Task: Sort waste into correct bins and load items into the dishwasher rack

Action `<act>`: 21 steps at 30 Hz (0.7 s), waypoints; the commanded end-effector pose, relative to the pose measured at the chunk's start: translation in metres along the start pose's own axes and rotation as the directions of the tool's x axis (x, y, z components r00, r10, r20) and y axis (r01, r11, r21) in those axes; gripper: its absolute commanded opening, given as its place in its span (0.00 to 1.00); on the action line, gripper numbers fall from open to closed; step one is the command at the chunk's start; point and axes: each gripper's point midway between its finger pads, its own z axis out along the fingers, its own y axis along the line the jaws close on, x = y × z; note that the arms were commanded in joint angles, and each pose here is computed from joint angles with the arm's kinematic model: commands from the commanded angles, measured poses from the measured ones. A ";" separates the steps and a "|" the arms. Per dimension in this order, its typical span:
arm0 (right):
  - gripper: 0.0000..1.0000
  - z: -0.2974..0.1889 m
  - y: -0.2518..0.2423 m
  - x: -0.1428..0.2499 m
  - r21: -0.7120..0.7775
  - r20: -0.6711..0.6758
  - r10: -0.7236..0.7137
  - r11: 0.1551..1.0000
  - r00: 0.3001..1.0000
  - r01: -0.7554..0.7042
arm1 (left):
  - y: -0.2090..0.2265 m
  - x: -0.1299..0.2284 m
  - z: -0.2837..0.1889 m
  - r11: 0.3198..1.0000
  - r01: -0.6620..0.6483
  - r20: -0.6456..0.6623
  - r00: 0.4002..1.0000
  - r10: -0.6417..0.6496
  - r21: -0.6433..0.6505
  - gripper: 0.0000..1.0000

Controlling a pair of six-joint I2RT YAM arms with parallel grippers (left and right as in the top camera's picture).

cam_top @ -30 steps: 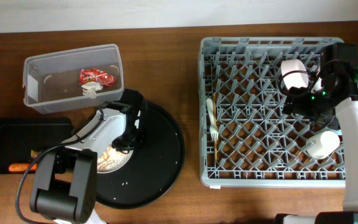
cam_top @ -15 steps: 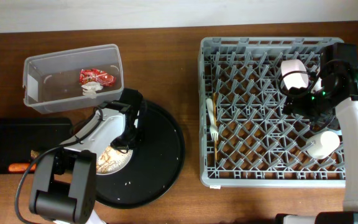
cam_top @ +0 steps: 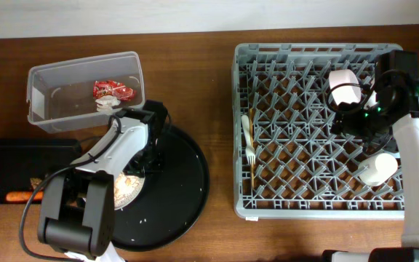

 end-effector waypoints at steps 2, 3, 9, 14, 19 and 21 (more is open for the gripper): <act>0.92 -0.003 -0.004 0.000 0.010 0.014 0.009 1.000 1.000 -0.009 | 0.009 -0.007 -0.011 0.998 0.043 0.008 0.999 -0.043 -0.040 0.00; 0.92 -0.003 -0.004 0.000 0.010 0.014 0.009 1.000 1.000 -0.009 | 0.012 -0.006 -0.012 0.997 0.055 0.008 0.998 -0.054 -0.058 0.00; 0.92 -0.003 -0.004 0.000 0.010 0.014 0.009 1.000 1.000 -0.009 | 0.028 -0.003 -0.022 0.985 0.099 0.008 0.995 -0.099 -0.144 0.00; 0.92 -0.003 -0.004 0.001 0.011 0.013 0.009 1.000 1.000 -0.009 | 0.031 -0.004 -0.030 0.983 0.099 0.014 0.995 -0.098 -0.154 0.00; 0.92 -0.003 -0.006 0.000 0.026 0.017 0.009 1.000 1.000 -0.010 | 0.032 -0.006 -0.040 0.984 0.107 0.042 0.994 -0.102 -0.144 0.00; 0.92 -0.003 -0.008 0.000 0.033 0.019 0.009 0.999 1.000 -0.010 | 0.034 -0.008 -0.046 0.982 0.112 0.062 0.993 -0.104 -0.149 0.00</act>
